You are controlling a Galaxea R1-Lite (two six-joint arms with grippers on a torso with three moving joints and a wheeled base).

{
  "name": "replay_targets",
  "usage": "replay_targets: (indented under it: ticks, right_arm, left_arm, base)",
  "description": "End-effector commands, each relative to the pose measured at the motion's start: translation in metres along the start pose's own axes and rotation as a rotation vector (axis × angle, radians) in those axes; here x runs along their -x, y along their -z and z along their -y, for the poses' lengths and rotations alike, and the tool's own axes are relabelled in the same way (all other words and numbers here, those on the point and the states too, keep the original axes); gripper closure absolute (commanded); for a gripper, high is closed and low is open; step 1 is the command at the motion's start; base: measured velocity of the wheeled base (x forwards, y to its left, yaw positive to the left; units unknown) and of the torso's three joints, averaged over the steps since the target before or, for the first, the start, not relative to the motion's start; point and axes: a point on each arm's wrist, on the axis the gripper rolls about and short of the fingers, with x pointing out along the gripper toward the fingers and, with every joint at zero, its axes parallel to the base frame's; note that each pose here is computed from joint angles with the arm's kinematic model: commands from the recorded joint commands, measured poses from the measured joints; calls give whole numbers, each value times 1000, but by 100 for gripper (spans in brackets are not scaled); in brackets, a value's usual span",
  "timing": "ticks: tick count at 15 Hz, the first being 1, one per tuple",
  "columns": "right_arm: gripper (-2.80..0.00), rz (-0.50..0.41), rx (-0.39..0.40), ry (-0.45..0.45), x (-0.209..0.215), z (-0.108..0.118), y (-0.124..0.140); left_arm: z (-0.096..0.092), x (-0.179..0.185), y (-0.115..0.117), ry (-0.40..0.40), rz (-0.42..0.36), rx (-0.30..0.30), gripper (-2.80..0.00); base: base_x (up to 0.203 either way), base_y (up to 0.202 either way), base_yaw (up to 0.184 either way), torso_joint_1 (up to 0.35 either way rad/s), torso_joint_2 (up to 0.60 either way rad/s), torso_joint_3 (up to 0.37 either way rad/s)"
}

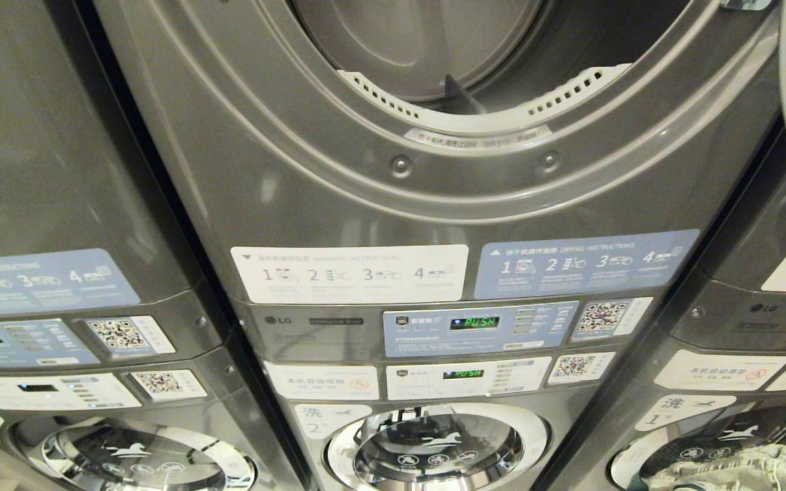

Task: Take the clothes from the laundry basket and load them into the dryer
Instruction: Put the clothes in the dryer

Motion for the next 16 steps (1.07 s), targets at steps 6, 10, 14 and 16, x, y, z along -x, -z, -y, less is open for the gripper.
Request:
replay_targets:
  ticks: [6, 10, 14, 16]
  right_arm:
    - [0, 1, -3, 1, 0, 0, 0]
    - [0, 1, -4, 1, 0, 0, 0]
    - [0, 1, -4, 1, 0, 0, 0]
    - [0, 1, -3, 1, 0, 0, 0]
  left_arm:
    - [0, 0, 0, -1, 0, 0, 0]
    - [0, 0, 0, -1, 0, 0, 0]
    - [0, 0, 0, -1, 0, 0, 0]
    - [0, 0, 0, -1, 0, 0, 0]
  base:
    - [0, 0, 0, 34, -74, -37]
    - [0, 0, 0, 0, 0, 0]
    - [96, 0, -2, 2, -5, 3]
    - [132, 0, -14, 21, 16, -2]
